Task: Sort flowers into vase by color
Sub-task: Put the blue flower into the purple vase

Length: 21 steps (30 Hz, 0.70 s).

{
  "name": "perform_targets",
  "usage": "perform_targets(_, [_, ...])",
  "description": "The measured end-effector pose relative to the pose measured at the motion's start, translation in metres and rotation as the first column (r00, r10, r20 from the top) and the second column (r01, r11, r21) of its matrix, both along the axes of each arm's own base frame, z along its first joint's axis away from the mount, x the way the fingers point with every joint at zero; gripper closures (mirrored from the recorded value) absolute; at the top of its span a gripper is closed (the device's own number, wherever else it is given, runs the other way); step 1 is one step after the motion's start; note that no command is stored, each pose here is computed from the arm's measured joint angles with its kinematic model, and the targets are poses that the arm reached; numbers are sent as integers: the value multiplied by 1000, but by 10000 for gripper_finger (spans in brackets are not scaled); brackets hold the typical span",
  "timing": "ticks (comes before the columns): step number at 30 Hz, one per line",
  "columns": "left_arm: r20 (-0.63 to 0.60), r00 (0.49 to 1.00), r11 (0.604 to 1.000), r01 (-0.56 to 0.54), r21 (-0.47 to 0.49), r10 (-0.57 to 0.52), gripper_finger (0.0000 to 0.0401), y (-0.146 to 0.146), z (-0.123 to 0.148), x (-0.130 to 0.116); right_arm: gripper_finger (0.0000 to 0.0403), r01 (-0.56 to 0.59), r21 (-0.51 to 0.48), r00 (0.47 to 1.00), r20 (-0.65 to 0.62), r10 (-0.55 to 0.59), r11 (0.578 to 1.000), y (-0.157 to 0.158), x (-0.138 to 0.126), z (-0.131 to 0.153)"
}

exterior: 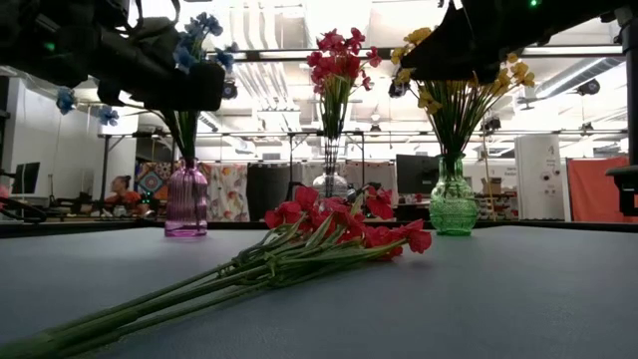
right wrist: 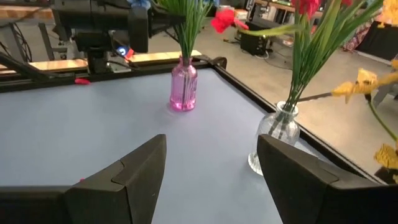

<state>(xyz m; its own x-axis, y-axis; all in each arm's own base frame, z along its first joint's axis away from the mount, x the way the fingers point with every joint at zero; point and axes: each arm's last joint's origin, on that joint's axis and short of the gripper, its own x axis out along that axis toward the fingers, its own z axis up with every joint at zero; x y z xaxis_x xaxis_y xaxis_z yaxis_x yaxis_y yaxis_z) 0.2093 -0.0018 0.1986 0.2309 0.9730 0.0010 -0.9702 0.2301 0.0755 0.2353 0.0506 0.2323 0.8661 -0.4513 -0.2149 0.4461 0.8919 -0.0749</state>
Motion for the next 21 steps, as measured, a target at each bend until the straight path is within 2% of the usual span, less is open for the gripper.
perform_targets(10, [52, 999, 1000, 1, -15, -1, 391, 0, -5, -2, 158, 3, 10, 1000, -7, -3, 1000, 0, 0, -1])
perform_targets(21, [16, 1000, 1000, 2, -12, -1, 380, 1, -12, -5, 158, 3, 10, 1000, -7, -3, 1000, 0, 0, -1])
